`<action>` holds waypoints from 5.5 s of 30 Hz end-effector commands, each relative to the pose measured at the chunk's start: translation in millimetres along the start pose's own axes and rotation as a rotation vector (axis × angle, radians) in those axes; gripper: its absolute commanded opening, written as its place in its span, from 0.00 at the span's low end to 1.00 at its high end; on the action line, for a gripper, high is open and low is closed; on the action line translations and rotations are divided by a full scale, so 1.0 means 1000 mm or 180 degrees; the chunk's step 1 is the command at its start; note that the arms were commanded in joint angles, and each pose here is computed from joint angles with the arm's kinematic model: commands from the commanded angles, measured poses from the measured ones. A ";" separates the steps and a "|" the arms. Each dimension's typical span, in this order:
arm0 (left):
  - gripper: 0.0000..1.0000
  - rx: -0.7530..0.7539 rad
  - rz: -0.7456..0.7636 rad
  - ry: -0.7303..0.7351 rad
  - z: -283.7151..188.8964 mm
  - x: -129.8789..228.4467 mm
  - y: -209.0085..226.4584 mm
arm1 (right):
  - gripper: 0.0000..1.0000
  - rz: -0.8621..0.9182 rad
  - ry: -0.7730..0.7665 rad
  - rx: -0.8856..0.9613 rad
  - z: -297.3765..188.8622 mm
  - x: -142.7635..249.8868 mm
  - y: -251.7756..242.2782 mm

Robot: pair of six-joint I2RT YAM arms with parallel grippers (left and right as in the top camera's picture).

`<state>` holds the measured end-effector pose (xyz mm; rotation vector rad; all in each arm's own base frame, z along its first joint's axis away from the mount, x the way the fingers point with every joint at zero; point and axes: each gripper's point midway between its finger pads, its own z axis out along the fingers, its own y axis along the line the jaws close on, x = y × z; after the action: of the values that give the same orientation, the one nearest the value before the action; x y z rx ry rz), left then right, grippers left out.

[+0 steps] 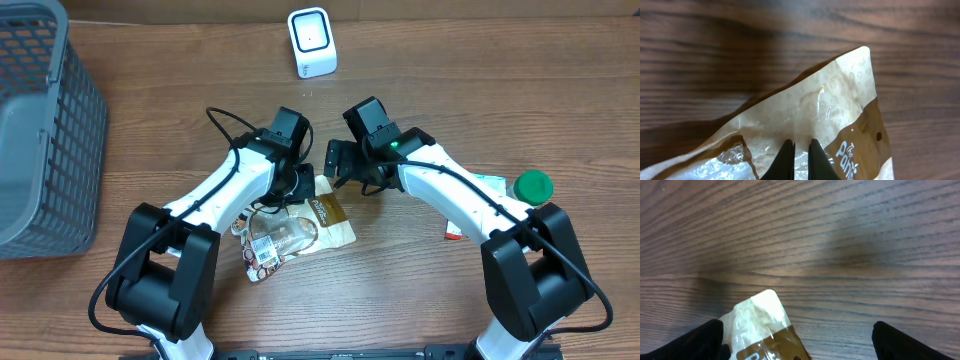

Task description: Scan the item barcode

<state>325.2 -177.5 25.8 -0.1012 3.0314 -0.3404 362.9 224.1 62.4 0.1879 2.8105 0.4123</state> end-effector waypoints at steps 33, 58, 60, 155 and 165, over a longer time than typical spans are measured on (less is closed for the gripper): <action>0.50 -0.1073 -0.0581 0.0886 -0.048 0.095 0.084 | 0.98 -0.0749 0.0585 -0.0205 0.000 0.052 0.016; 0.56 0.0043 -0.0194 0.0218 -0.004 0.044 0.030 | 0.98 -0.0691 0.0559 -0.0153 0.000 0.046 0.008; 0.55 0.0067 -0.0183 0.0164 -0.006 0.039 0.028 | 0.98 -0.0691 0.0559 -0.0152 0.000 0.046 0.008; 0.77 -0.0718 -0.0455 0.0295 0.002 0.063 0.089 | 0.32 -0.0309 0.1349 -0.1391 0.037 0.120 0.055; 0.77 -0.0491 -0.0678 -0.0143 -0.031 -0.002 0.093 | 0.25 -0.0332 0.1345 -0.1395 0.037 0.120 0.055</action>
<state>289.8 -92.8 22.0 -0.4161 3.0812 -0.1314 277.7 301.5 15.4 -0.1256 2.9816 1.0990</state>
